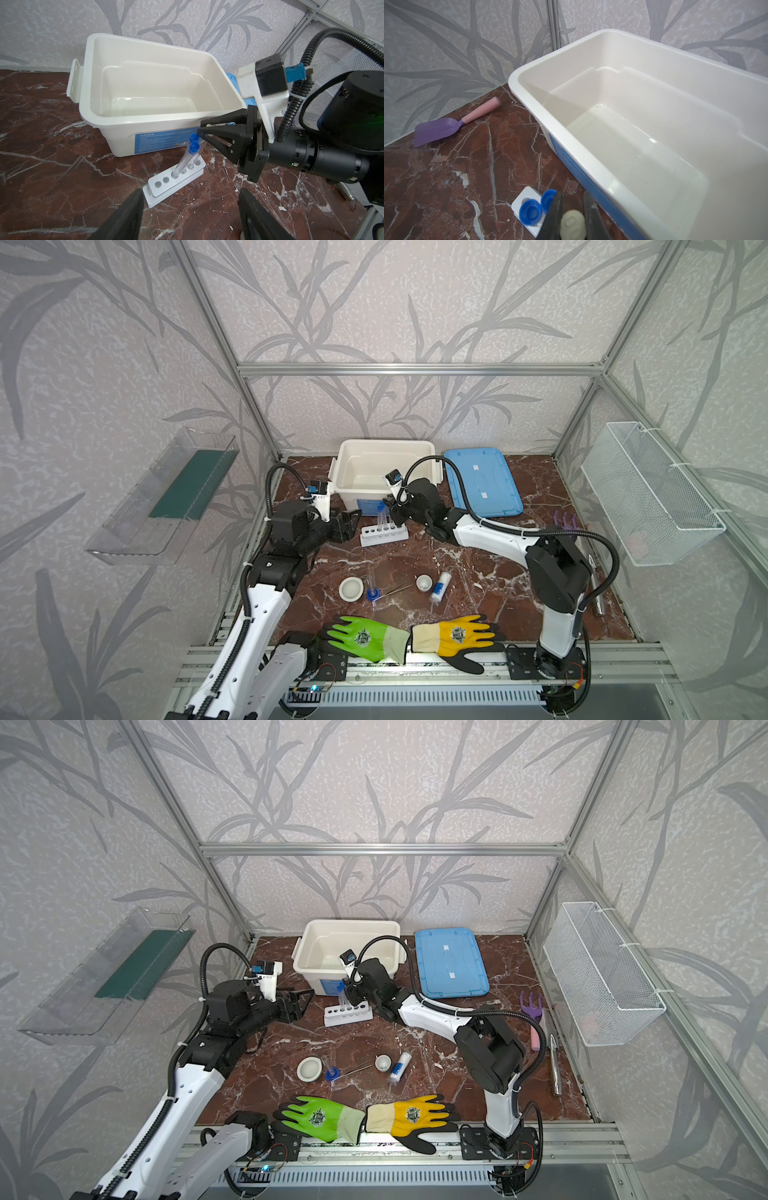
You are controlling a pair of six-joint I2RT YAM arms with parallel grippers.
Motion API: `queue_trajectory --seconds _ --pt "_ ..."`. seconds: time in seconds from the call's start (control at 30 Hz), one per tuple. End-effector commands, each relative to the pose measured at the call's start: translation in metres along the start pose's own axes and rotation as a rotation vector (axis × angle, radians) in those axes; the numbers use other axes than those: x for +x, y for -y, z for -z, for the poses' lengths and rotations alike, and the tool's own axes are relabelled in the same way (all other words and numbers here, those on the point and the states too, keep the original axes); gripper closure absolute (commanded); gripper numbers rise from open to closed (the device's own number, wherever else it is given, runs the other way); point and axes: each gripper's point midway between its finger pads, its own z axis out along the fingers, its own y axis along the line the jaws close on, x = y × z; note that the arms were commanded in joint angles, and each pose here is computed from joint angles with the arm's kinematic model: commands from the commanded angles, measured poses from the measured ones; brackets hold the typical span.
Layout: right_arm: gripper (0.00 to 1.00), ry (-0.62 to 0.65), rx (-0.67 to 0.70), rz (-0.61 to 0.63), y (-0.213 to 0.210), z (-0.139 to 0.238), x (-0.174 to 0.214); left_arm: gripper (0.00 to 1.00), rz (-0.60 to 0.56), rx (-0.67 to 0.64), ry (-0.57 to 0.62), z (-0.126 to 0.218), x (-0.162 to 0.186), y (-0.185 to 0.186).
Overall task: Organize the chemistry lab equipment
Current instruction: 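Lower the glass tube into a hole of the white rack with the right gripper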
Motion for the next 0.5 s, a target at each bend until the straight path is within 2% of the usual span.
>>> queue_trajectory --seconds 0.0,0.47 --pt "0.87 -0.156 -0.002 -0.015 -0.0018 -0.0041 0.0568 0.28 -0.009 0.008 0.000 -0.0007 0.0017 -0.0003" --pt "0.85 -0.153 -0.004 -0.035 -0.0026 0.0033 0.0627 0.28 -0.015 0.016 0.003 0.0001 0.0014 0.0015"
